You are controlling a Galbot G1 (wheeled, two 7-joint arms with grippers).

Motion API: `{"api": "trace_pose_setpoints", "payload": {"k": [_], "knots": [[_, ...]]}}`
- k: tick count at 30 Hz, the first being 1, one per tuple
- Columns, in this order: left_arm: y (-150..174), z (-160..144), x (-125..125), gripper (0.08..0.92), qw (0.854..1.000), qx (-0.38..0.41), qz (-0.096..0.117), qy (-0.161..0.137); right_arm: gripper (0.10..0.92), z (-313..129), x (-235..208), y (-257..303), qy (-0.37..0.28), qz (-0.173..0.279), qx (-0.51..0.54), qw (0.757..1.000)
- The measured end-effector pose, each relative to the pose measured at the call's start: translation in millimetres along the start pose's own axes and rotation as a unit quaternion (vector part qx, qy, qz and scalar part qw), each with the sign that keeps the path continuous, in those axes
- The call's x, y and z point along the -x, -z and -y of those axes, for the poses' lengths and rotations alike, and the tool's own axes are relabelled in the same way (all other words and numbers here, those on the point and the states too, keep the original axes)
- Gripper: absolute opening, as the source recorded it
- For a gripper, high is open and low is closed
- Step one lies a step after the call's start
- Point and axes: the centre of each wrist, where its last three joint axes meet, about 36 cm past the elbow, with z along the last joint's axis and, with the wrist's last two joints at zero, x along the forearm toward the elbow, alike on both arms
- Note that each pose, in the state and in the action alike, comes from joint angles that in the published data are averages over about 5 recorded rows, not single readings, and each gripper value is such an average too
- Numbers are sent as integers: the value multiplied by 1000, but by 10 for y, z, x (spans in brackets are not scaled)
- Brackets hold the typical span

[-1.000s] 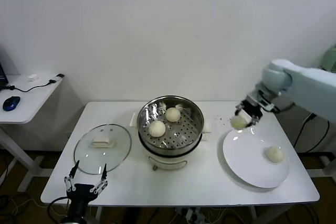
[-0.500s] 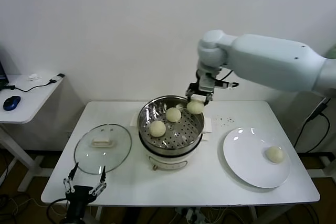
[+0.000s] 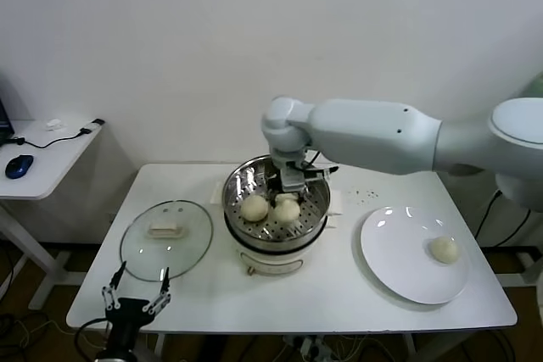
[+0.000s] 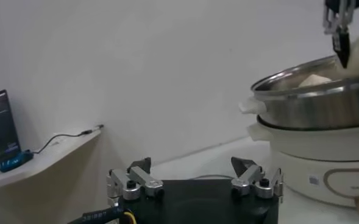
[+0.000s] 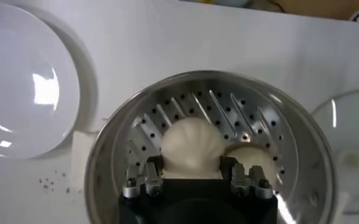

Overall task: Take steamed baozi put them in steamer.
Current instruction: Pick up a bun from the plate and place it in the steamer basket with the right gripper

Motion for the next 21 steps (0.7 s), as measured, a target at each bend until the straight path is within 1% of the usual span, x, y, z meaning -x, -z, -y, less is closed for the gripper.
{"api": "trace_pose_setpoints", "payload": {"k": [9,12,17,21], "knots": [[-58,2,-16,823,1000,1,-5,-2,627,114,266,89,-4,21,-12,1000],[-62,1,-17,823,1000,2,-6,-3,671,131,313,104,-5,23,-13,1000],[-70,3,-20,823,1000,2,-6,-3,794,141,344,104,-7,24,-12,1000],[-72,0,-22,823,1000,2,-5,-3,820,109,291,70,-10,20,-7,1000]]}}
